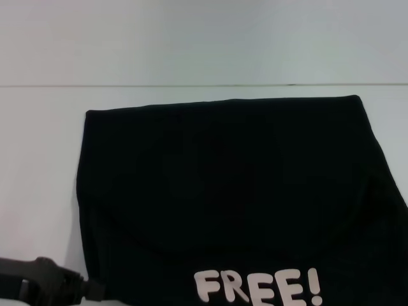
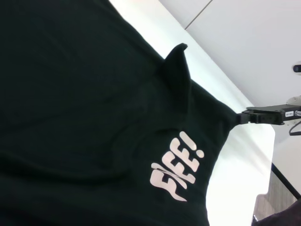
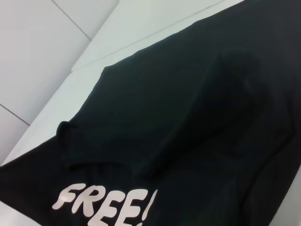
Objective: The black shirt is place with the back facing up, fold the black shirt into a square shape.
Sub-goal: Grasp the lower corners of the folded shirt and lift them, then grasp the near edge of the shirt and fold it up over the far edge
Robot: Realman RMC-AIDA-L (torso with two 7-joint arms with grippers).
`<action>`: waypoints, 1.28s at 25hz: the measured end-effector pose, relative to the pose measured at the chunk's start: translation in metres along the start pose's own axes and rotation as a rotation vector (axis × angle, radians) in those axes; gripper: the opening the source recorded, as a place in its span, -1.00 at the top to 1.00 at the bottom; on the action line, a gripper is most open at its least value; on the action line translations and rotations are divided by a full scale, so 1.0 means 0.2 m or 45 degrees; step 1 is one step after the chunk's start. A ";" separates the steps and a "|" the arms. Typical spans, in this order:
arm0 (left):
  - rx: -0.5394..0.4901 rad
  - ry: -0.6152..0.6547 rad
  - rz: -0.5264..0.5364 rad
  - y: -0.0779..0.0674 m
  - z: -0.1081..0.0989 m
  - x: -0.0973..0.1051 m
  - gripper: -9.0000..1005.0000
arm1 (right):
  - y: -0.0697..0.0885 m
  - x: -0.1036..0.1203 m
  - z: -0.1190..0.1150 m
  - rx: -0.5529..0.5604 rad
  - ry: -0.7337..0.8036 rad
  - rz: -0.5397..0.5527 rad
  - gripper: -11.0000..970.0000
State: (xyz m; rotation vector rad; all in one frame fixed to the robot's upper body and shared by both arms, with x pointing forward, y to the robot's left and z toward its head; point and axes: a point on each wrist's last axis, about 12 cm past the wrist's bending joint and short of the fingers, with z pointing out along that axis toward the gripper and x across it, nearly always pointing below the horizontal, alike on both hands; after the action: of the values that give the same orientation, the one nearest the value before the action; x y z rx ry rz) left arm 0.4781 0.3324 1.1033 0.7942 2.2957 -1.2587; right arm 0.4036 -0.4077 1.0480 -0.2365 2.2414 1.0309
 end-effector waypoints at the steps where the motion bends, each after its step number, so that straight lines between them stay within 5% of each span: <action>1: 0.001 0.006 -0.009 0.00 0.00 0.01 0.87 | 0.01 0.03 -0.01 -0.012 -0.010 0.007 0.98; 9: 0.017 0.032 -0.035 0.00 0.01 0.03 0.86 | 0.04 0.09 -0.01 -0.029 -0.025 0.043 0.98; 19: 0.016 0.032 0.021 0.01 0.00 -0.10 0.85 | 0.05 0.05 0.00 -0.067 -0.079 0.016 0.98; 27: -0.079 -0.068 0.083 0.08 0.02 -0.36 0.84 | 0.00 -0.31 0.04 -0.054 -0.175 -0.120 0.98; 28: -0.173 -0.122 0.097 0.14 0.05 -0.49 0.84 | -0.01 -0.36 0.06 -0.041 -0.182 -0.136 0.98; 32: -0.327 -0.202 0.091 0.22 0.11 -0.64 0.84 | -0.04 -0.63 0.15 0.030 -0.214 -0.208 0.98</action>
State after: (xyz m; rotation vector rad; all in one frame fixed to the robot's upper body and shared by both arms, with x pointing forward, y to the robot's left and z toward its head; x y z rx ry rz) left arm 0.6062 0.2962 1.1394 0.6552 2.2208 -0.9362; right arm 0.5183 -0.4031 1.1074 -0.3059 2.0461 0.9026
